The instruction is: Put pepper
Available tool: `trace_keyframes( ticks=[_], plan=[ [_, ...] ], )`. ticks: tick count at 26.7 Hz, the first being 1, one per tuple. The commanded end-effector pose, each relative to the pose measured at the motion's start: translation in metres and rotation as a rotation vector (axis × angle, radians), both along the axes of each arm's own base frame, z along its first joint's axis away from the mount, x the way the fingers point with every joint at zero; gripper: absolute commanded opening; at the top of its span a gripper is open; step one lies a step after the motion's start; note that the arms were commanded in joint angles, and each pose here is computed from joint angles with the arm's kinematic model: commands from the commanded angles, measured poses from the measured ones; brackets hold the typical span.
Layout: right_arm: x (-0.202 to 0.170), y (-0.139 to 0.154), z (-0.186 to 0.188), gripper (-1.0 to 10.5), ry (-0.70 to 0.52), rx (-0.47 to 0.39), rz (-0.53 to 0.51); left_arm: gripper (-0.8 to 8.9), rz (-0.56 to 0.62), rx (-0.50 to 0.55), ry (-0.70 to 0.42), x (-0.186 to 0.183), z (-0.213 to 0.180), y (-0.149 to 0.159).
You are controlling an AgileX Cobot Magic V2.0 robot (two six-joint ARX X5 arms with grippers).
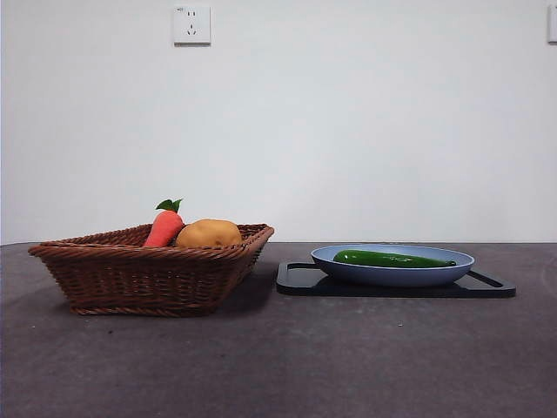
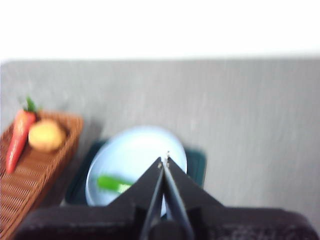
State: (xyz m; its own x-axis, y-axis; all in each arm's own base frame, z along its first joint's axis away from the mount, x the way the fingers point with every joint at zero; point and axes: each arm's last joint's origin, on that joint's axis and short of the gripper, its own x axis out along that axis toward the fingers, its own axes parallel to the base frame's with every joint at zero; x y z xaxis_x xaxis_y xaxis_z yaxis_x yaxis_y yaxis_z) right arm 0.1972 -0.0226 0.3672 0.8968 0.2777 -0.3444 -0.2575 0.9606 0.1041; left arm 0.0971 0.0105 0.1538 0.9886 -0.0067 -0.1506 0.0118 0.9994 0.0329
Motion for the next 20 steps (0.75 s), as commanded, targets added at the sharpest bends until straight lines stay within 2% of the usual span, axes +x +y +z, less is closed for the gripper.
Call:
trace_keyframes(
  ticks=[1, 5, 8, 14, 20],
  plan=[
    [-0.021, 0.001, -0.020, 0.1, -0.053, -0.015, -0.013, 0.08, 0.003, -0.010, -0.006, 0.000, -0.001, 0.000],
    [-0.063, 0.006, -0.059, 0.1, -0.097, -0.034, -0.072, 0.08, 0.003, -0.010, -0.006, 0.000, -0.001, 0.000],
    [-0.077, 0.008, -0.082, 0.1, -0.132, -0.040, -0.102, 0.08, 0.003, -0.010, -0.005, 0.000, -0.001, 0.000],
    [-0.096, 0.010, -0.135, 0.1, -0.227, -0.060, -0.180, 0.08, 0.003, -0.010, -0.006, 0.000, -0.001, 0.000],
    [-0.101, 0.008, -0.182, 0.1, -0.200, -0.072, -0.266, 0.08, 0.003, -0.010, -0.006, 0.000, -0.001, 0.000]
  ],
)
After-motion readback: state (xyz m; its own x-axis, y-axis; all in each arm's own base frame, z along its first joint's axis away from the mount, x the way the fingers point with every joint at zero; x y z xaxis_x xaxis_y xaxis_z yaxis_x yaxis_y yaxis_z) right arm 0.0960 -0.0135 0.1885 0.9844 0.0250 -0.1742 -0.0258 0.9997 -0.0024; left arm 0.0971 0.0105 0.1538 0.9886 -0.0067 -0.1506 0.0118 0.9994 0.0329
